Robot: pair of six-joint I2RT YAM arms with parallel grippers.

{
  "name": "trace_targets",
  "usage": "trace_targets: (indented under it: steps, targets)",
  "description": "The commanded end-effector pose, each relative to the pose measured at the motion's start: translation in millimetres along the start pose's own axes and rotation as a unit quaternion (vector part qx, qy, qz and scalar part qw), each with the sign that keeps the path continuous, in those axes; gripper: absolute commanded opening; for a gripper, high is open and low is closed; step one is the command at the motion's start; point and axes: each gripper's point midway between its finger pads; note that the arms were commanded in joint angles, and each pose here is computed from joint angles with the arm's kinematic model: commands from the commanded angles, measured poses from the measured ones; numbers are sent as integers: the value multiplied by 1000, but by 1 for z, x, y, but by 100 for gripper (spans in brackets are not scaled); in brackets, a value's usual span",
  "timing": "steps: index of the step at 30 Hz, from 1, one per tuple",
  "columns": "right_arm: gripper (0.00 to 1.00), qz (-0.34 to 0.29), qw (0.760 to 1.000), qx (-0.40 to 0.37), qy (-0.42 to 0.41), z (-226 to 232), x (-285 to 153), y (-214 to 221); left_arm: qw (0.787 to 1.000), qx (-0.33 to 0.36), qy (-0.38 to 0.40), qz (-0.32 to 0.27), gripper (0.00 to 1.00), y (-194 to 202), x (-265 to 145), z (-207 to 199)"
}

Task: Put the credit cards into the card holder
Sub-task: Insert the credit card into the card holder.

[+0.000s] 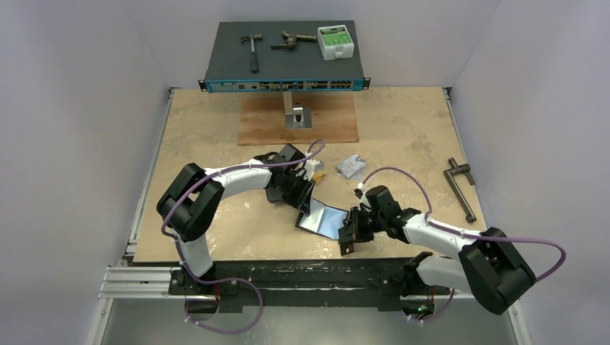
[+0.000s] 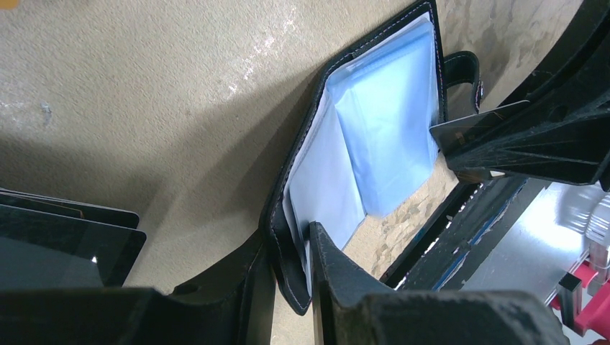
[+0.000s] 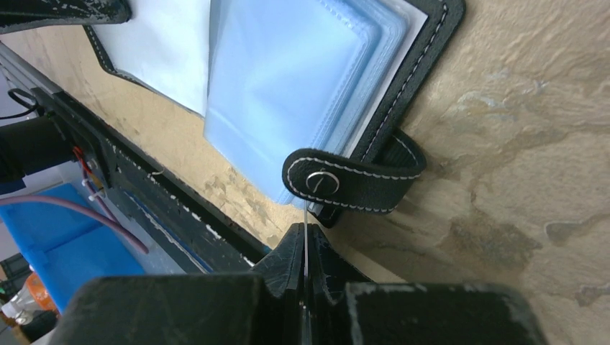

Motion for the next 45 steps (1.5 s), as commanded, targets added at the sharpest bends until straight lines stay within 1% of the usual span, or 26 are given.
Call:
trace_targets:
  steps: [1,25,31,33,40,42,45]
  targets:
    - [0,-3,1000,-8,0,1,-7,3,999,29,10,-28,21,-18,-13,-13]
    - [0,5,1000,-3,7,-5,0,5,999,27,12,-27,21,-17,-12,-13]
    - [0,-4,1000,-7,-3,1,1,-4,999,25,15,-27,21,-17,-12,-14]
    - [0,-10,1000,-11,-10,6,0,-9,999,25,17,-26,24,-17,-12,-15]
    - [0,-40,998,-29,-35,26,-9,-29,998,29,38,-28,46,-18,-18,-26]
    - [0,-44,998,-32,-44,31,-8,-35,998,27,49,-29,49,-18,-20,-31]
    - [0,-48,997,-38,-56,39,-7,-42,998,26,56,-30,50,-17,-21,-34]
Point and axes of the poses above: each gripper's point midway between its finger pads, its own x axis out along the fingers, its own z axis along the line the jaws close on, y = z × x, and after that the axes turned 11 degrees about -x, right-handed
